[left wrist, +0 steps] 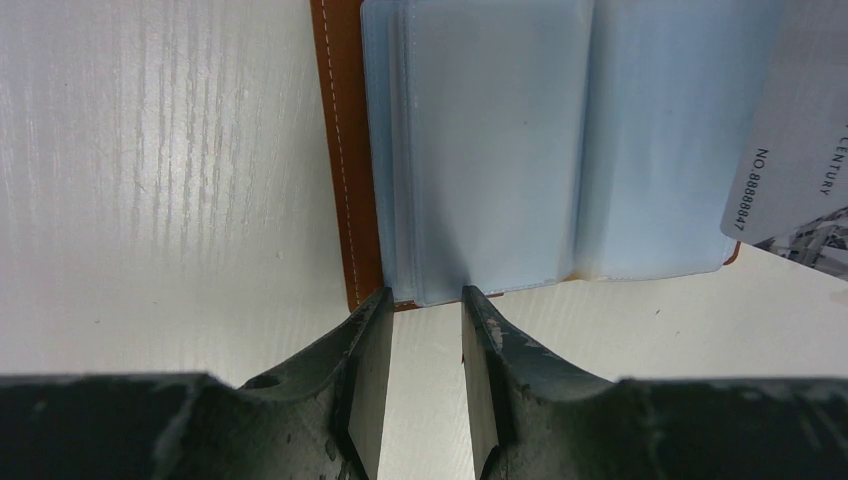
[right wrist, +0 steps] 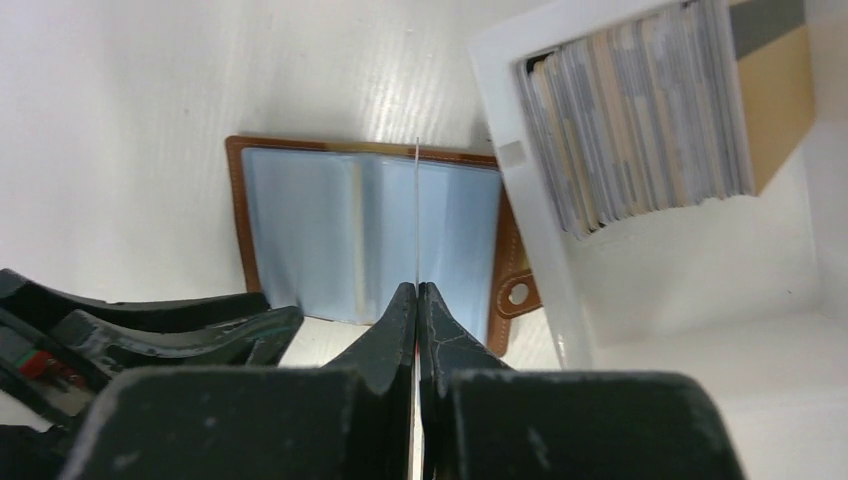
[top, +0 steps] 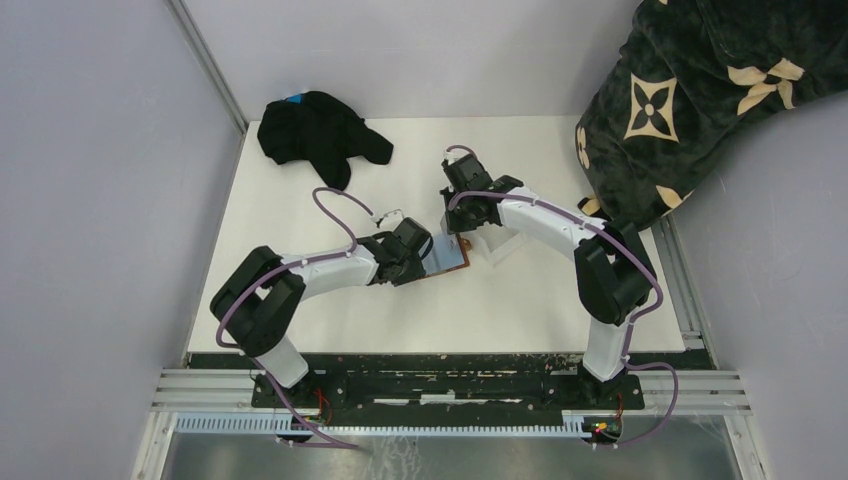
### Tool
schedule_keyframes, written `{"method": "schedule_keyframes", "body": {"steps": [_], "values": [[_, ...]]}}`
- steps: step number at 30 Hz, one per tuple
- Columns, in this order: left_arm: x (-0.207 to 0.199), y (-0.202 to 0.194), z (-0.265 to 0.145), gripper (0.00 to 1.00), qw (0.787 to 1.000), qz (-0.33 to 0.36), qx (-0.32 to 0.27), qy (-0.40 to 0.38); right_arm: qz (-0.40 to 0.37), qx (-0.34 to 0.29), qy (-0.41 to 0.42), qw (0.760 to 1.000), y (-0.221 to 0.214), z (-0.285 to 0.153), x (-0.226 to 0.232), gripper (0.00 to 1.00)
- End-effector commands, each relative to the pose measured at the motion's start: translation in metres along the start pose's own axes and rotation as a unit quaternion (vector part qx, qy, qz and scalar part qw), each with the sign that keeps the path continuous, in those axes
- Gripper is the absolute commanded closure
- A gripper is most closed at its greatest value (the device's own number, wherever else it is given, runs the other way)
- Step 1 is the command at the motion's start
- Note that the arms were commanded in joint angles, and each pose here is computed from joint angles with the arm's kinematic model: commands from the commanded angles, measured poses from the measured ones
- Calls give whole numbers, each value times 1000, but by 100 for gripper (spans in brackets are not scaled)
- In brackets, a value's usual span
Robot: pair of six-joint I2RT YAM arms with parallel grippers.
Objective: Put the credit cards into the card holder
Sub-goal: Turn over the card slot in the card holder, then move the card holder to the center of the board.
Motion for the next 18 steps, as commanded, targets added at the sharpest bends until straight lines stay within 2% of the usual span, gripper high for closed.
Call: {"method": "schedule_keyframes", "body": {"steps": [1, 18], "values": [[14, -7, 0, 60, 999, 28, 2, 20, 1, -46, 63, 997, 22, -19, 33, 99], [30, -19, -2, 60, 999, 19, 9, 34, 16, -9, 73, 997, -16, 25, 30, 99]]}}
Point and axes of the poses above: each gripper's point midway between its finger pads, its own z axis out along the fingers, its own x axis along the line the jaws close on, y = z × x, the point moved 5 cm from there along -z, back along the fingers, and after that the axes turned 7 degrees about z, right-handed, at the moved point
